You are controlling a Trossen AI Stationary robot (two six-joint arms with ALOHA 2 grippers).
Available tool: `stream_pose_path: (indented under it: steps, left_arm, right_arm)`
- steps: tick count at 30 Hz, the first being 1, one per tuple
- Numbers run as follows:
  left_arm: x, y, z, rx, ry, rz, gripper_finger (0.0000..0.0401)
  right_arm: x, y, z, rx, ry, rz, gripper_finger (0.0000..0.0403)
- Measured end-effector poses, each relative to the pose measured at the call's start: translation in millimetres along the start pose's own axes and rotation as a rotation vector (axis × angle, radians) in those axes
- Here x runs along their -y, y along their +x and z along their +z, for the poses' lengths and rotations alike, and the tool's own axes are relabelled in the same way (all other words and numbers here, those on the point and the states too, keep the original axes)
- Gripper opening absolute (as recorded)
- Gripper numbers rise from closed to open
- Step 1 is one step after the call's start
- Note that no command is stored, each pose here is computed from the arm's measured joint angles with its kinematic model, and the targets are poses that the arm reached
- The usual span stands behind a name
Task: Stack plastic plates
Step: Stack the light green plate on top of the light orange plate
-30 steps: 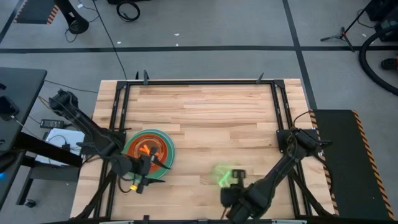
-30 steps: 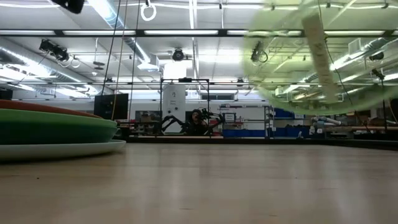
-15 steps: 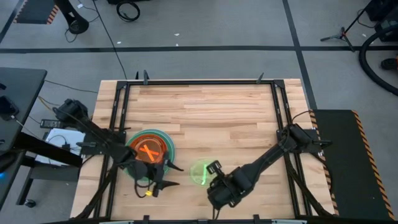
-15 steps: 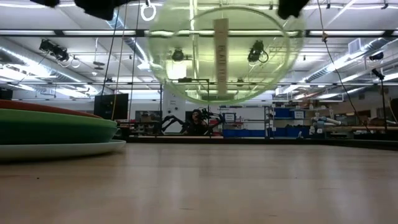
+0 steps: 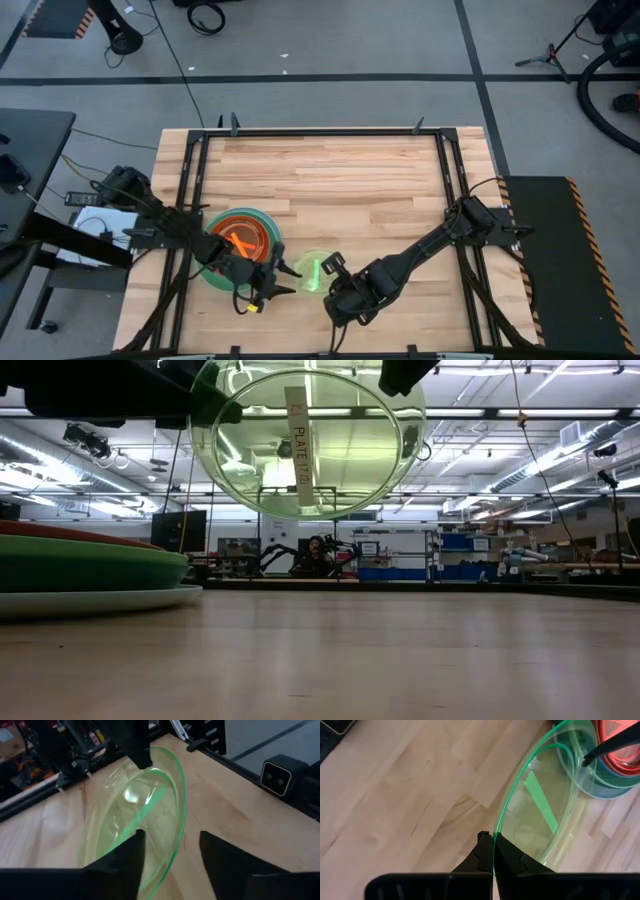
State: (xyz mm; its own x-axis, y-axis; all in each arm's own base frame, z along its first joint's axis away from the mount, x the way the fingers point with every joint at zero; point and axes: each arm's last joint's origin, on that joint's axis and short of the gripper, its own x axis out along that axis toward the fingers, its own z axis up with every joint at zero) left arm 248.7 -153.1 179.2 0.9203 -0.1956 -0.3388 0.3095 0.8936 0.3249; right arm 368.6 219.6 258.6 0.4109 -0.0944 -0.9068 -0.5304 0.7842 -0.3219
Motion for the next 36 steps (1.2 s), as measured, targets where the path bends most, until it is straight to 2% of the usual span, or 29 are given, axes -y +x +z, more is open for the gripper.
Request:
stream_pose_path:
  steps: [4,9,16,20,26,31,36]
  left_arm:
    - [-0.3,0.0,0.0,0.0,0.06,0.001,0.0127]
    - [-4.3,1.5,-2.3,-0.011,0.059,-0.003,0.0019]
    - [-5.7,1.0,-2.9,-0.022,0.057,0.007,0.0006]
    - [-9.3,-1.5,2.0,-0.078,0.071,0.039,0.0004]
    - [-17.7,-14.5,18.8,-0.367,0.162,0.152,0.0003]
    - [-25.9,-38.4,24.5,-0.633,0.103,0.195,0.0003]
    - [-20.0,-66.0,15.9,-0.862,0.004,0.249,0.0003]
  right_arm:
    - [-0.1,0.0,0.3,0.003,0.001,-0.001,0.0005]
    - [0.2,-0.1,2.6,0.025,0.018,-0.006,0.001]
    - [1.6,0.0,5.7,0.057,0.131,-0.011,0.0046]
    - [0.6,-1.7,5.3,0.046,0.143,-0.089,0.0089]
    - [-2.4,-28.4,5.9,-0.002,0.099,-0.219,0.0175]
    - [-8.8,-45.5,-0.4,-0.058,0.185,-0.234,0.0224]
    - [-23.6,-44.8,-11.7,-0.143,0.25,-0.244,0.0241]
